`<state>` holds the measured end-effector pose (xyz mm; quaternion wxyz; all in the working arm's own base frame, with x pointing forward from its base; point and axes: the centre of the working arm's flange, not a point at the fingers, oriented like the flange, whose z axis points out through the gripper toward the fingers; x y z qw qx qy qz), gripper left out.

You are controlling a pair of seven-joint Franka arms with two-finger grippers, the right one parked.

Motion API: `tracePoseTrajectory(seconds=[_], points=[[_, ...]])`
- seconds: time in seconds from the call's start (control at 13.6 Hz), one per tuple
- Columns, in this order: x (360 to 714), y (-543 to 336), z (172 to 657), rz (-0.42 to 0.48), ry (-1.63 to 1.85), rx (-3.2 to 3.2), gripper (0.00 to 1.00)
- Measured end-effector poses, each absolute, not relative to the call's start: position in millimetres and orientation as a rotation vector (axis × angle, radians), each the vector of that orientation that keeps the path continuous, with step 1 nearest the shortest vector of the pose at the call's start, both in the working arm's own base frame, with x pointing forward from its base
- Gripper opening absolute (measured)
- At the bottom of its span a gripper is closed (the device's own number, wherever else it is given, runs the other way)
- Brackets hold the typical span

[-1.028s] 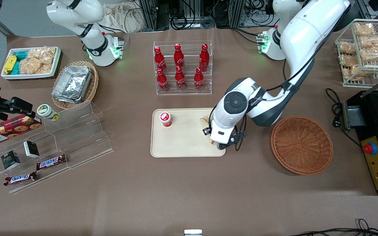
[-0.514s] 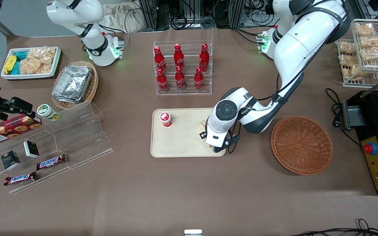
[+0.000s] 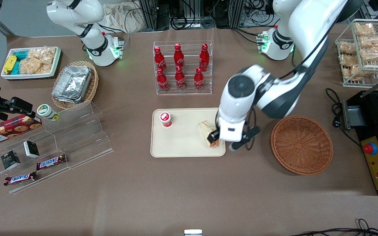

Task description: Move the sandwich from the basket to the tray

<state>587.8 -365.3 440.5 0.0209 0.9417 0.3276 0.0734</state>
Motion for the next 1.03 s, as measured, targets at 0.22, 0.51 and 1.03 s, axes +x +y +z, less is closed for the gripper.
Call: tracePoseTrajectory(seconds=[0.22,0.51,1.03], points=[[588.7,-315.2,506.0,0.314,1.083,2.913,1.0],[604.2,-242.1,532.5,0.235,0.952,2.969,1.0],[615.5,-96.1,565.1,0.082,0.532,3.063,1.0]])
